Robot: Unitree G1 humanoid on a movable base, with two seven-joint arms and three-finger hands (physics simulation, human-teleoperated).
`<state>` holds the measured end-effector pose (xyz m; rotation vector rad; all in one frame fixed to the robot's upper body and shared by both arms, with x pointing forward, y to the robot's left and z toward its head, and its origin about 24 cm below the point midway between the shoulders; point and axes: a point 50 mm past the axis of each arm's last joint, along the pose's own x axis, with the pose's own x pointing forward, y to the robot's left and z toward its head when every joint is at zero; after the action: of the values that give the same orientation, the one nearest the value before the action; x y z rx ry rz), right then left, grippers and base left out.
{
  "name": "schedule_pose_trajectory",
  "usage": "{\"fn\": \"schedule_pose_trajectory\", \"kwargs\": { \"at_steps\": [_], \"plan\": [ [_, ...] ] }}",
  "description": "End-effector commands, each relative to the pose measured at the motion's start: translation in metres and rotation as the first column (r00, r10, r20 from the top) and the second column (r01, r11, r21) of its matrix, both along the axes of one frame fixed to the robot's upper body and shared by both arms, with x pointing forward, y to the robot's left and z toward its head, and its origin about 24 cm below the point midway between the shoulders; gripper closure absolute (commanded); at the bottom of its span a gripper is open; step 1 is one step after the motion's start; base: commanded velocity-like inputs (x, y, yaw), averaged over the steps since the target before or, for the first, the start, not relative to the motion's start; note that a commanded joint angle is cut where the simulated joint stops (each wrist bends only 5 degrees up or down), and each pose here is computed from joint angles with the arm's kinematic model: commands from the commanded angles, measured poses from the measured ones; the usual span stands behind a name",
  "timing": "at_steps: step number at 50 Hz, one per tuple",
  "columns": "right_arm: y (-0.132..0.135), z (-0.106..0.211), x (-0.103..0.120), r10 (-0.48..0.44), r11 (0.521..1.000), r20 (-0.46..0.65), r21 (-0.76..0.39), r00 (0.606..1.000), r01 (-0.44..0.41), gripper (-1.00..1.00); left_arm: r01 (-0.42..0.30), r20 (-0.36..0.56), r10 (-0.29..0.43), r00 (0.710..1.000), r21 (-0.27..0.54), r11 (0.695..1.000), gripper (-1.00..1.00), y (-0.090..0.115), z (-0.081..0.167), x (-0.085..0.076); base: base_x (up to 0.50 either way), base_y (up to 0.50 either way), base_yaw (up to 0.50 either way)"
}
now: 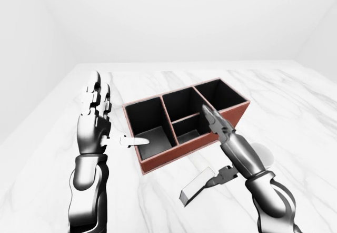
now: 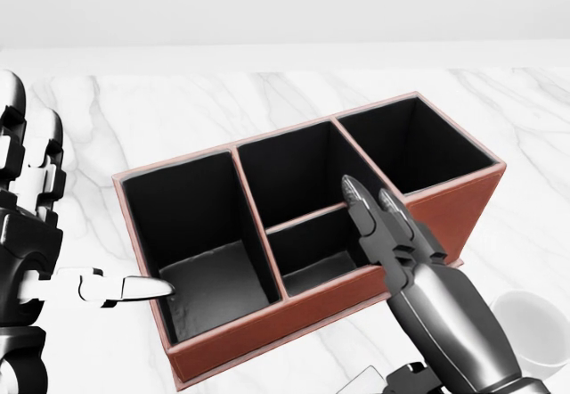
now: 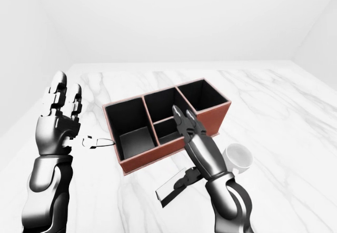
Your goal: Pick up the book and place it in the front compartment of the caddy.
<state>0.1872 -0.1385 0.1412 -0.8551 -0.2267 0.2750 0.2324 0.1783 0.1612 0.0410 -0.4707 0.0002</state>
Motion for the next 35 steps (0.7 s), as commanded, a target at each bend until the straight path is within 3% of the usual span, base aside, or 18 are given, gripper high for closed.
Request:
{"fn": "schedule_pose_trajectory", "kwargs": {
  "at_steps": [1, 35],
  "plan": [
    [0.002, -0.006, -0.001, 0.0, 1.0, -0.008, -0.015, 1.0, 0.0, -1.0, 0.0, -0.003, 0.0, 1.0, 0.0, 1.0, -1.0, 0.0, -0.001, 0.0, 0.0, 0.0, 0.0],
    [0.012, -0.02, -0.003, 0.027, 0.997, -0.009, -0.067, 1.0, -0.027, -1.0, 0.002, 0.001, -0.002, 1.0, 0.0, 1.0, -1.0, 0.0, 0.0, 0.0, 0.0, 0.0, 0.0]
  ]
}}
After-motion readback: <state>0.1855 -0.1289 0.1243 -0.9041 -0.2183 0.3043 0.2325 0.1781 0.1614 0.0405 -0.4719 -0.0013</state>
